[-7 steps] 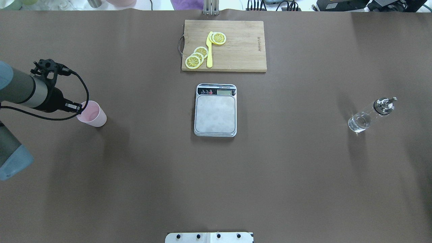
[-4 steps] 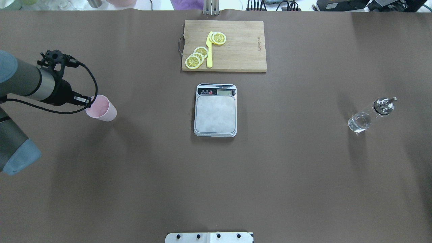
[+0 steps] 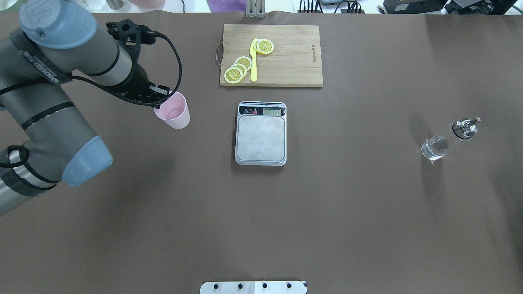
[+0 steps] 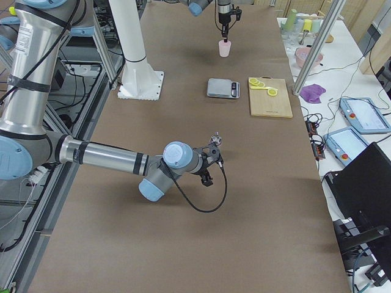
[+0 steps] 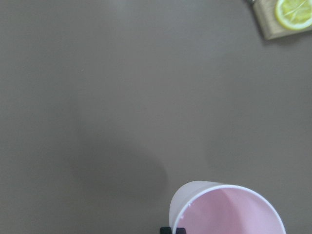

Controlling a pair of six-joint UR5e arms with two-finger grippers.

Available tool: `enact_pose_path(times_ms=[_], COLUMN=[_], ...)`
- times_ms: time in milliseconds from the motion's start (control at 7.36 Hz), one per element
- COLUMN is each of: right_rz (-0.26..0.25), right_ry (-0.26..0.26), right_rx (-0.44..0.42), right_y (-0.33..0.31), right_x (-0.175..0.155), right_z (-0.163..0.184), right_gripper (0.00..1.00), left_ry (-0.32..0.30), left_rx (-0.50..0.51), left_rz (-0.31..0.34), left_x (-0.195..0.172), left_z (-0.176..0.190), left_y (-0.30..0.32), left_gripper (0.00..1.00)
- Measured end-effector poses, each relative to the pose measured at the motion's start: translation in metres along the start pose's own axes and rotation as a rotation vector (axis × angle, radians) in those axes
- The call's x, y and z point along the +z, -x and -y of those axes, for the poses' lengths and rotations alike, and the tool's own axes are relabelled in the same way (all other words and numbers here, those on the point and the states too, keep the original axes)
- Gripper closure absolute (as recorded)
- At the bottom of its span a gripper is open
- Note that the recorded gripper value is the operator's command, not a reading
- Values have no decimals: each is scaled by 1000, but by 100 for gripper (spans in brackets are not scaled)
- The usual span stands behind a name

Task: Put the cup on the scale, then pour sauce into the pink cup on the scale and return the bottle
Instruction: 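Carry the pink cup with the left gripper onto the scale and lower it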

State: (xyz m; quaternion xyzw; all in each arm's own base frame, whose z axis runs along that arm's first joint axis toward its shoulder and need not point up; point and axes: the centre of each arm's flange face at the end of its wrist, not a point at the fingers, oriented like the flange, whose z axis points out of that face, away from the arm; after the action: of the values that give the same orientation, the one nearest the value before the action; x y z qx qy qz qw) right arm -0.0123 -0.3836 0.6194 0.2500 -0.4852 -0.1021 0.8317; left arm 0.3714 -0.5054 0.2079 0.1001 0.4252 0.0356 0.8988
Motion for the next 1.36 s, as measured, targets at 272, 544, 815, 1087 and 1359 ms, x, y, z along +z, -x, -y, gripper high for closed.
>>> enact_pose_path(times_ms=[272,544,815,1087,1359], right_rz=[0,0,0,0,0], right_ry=[0,-1,-2,-2,-1], right_rx=[0,-1,-1,-1,-1], right_y=[0,0,0,0,-1], right_x=[0,0,1,1,1], right_z=[0,2,2,2,2], right_gripper=[0,0,0,0,0], left_ry=[17,33,33,42,41], left_rx=[-66,-105,-124,-123,-117], left_rz=[-38,-36,-6,16,10], left_x=[-1,12,36,58,78], left_z=[13,26,20,18,23], left_y=[-77,-130,-159,-170,-174], left_gripper=[100,100,100,100,100])
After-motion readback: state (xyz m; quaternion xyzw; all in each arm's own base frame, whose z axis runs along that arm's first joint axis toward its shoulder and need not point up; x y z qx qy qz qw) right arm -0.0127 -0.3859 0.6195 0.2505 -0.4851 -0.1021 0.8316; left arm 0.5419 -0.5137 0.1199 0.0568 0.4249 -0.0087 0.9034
